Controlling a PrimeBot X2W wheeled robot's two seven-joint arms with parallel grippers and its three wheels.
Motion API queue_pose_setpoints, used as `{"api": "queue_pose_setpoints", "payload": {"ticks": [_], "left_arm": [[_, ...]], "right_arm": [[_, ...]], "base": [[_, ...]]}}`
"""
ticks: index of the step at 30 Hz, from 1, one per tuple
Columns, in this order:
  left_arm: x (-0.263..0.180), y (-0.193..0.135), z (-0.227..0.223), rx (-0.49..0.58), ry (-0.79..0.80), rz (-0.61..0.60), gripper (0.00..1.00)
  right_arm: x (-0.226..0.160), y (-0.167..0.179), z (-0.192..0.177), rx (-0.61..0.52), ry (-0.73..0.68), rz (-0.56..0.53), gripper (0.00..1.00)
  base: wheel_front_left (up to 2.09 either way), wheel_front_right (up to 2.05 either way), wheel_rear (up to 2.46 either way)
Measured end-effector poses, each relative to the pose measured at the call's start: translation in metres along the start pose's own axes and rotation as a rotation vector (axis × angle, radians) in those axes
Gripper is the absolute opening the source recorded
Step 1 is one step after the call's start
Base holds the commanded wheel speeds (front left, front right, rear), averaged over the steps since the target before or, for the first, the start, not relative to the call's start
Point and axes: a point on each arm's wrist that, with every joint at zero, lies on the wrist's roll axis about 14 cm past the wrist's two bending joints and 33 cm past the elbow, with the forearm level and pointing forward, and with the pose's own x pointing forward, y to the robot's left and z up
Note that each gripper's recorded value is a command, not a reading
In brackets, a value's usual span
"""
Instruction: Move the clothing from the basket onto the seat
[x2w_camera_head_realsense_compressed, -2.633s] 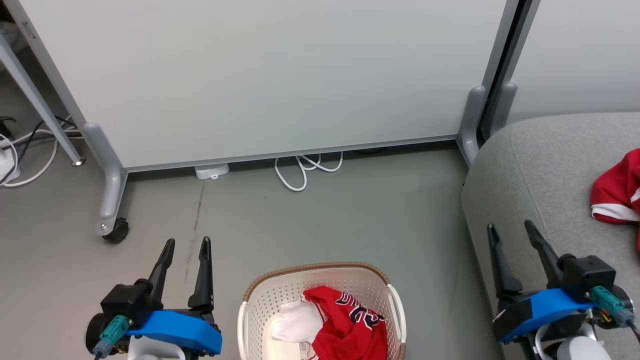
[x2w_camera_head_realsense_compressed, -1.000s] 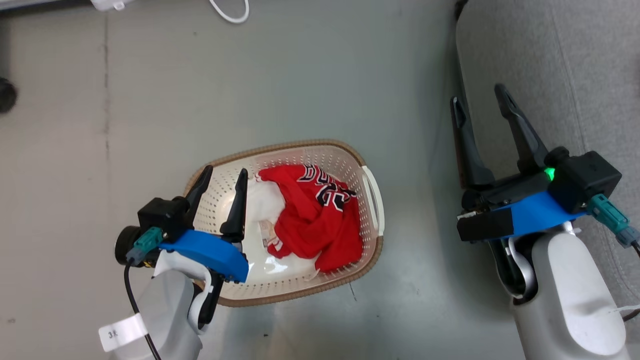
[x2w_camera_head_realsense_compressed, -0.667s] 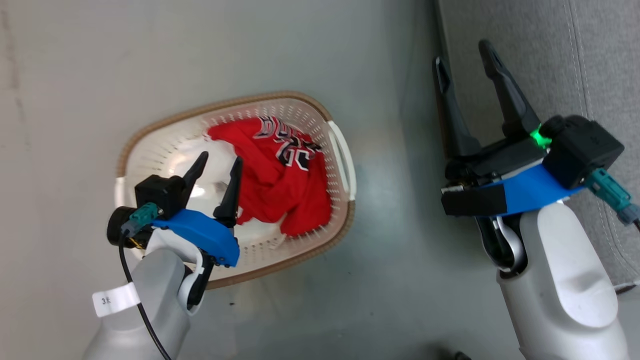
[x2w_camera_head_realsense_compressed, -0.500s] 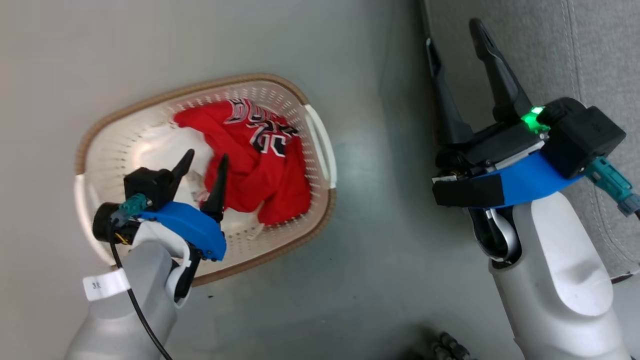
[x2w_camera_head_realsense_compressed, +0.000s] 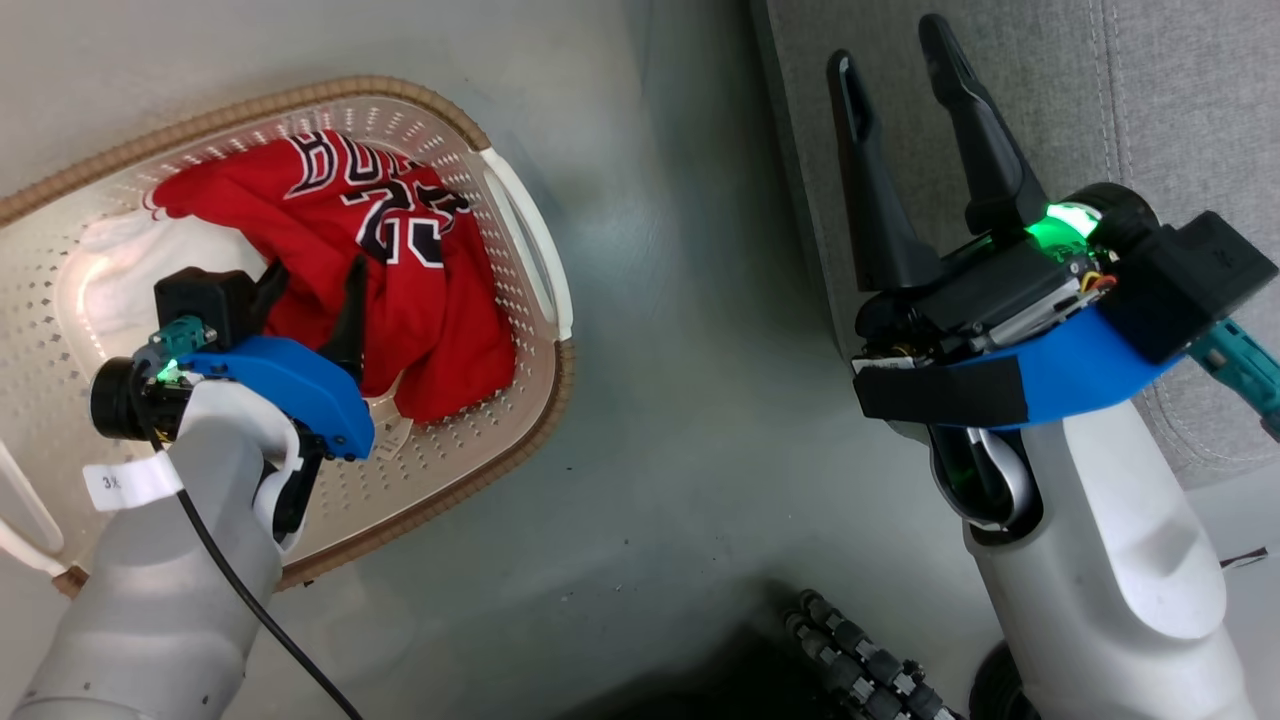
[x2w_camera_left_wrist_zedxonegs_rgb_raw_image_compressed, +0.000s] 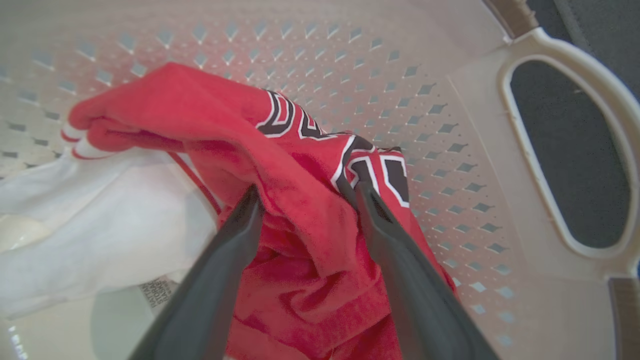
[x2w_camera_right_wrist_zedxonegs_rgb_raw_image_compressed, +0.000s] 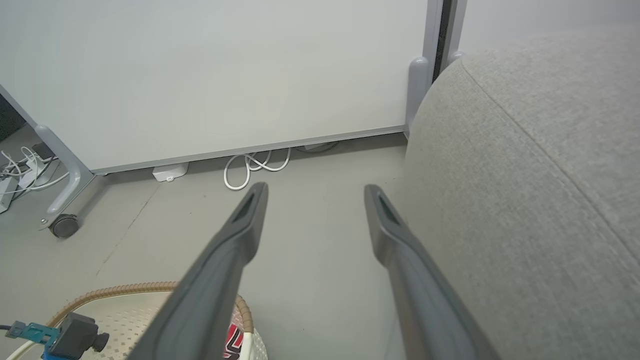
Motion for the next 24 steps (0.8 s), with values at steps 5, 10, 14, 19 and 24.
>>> {"api": "queue_pose_setpoints", "payload": {"ticks": [5,10,14,19,24], "left_arm": [[0.009,0.01,-0.005,-0.017,0.023,0.028,1.0],[0.013,0.015,-0.004,-0.02,0.031,0.047,1.0],[0.015,0.016,-0.005,-0.016,0.04,0.052,0.44],[0.015,0.016,-0.006,0.0,0.045,0.052,0.0],[0.016,0.014,-0.004,0.006,0.042,0.046,0.0]], "right_arm": [[-0.005,-0.004,-0.009,0.003,0.019,-0.017,1.0],[-0.008,-0.005,-0.017,0.011,0.034,-0.022,1.0],[-0.008,-0.005,-0.017,0.012,0.035,-0.022,1.0],[-0.007,-0.005,-0.016,0.012,0.028,-0.023,1.0],[-0.006,-0.004,-0.015,0.011,0.027,-0.02,1.0]], "base": [[0.0,0.0,0.0],[0.0,0.0,0.0],[0.0,0.0,0.0],[0.0,0.0,0.0],[0.0,0.0,0.0]]}}
